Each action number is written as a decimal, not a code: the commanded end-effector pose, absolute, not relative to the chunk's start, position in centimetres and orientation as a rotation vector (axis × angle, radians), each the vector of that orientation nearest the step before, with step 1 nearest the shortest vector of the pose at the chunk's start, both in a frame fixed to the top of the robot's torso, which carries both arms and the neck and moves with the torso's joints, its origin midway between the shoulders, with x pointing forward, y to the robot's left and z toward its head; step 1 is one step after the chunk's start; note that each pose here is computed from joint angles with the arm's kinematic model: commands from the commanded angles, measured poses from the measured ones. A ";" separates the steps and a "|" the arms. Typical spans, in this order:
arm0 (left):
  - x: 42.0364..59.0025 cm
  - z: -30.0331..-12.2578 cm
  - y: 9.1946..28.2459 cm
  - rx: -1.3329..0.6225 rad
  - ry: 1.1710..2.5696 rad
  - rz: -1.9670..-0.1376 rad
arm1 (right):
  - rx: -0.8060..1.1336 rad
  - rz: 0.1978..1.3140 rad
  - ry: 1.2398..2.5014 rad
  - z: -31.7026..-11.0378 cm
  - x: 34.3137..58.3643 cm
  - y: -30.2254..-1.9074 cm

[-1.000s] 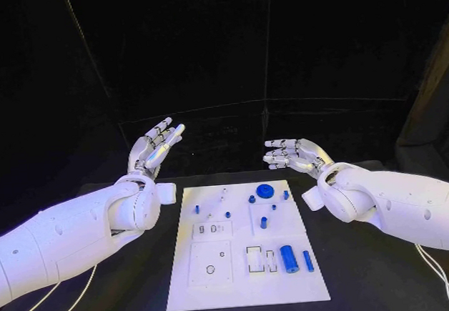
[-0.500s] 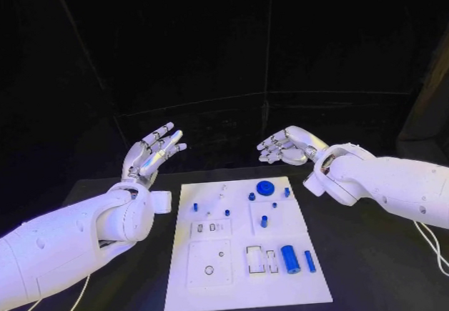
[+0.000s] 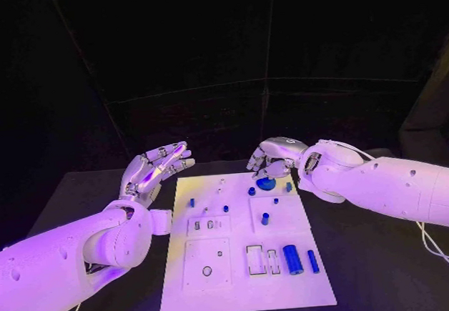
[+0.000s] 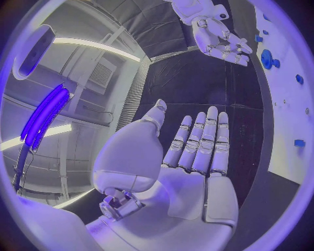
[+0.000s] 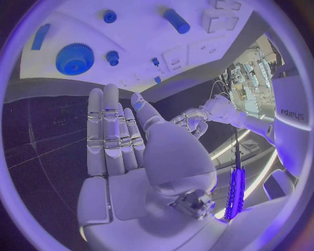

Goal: Assemble the parts on the task board

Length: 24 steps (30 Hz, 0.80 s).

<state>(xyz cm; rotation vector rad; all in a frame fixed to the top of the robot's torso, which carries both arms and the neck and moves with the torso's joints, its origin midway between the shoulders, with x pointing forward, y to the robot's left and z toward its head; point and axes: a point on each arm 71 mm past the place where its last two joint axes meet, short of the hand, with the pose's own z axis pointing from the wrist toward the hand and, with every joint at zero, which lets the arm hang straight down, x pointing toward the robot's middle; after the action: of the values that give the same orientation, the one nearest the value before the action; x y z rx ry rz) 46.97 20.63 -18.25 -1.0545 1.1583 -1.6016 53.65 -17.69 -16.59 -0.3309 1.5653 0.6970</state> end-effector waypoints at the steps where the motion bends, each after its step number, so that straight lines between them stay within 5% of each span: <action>1: 46.6 -17.9 20.1 -1.033 1.147 -1.656 | -0.479 0.535 1.591 -16.9 53.8 -17.5; 24: 45.7 -17.7 20.5 -1.038 1.145 -1.678 | -0.563 0.480 1.658 -17.6 54.0 -16.3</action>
<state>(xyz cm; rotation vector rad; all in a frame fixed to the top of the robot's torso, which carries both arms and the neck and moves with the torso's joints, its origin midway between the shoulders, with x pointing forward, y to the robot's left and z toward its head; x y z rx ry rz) 45.81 20.48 -18.06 -1.0607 1.1731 -1.6465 54.02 -16.23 -17.51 -0.5392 1.6366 0.5039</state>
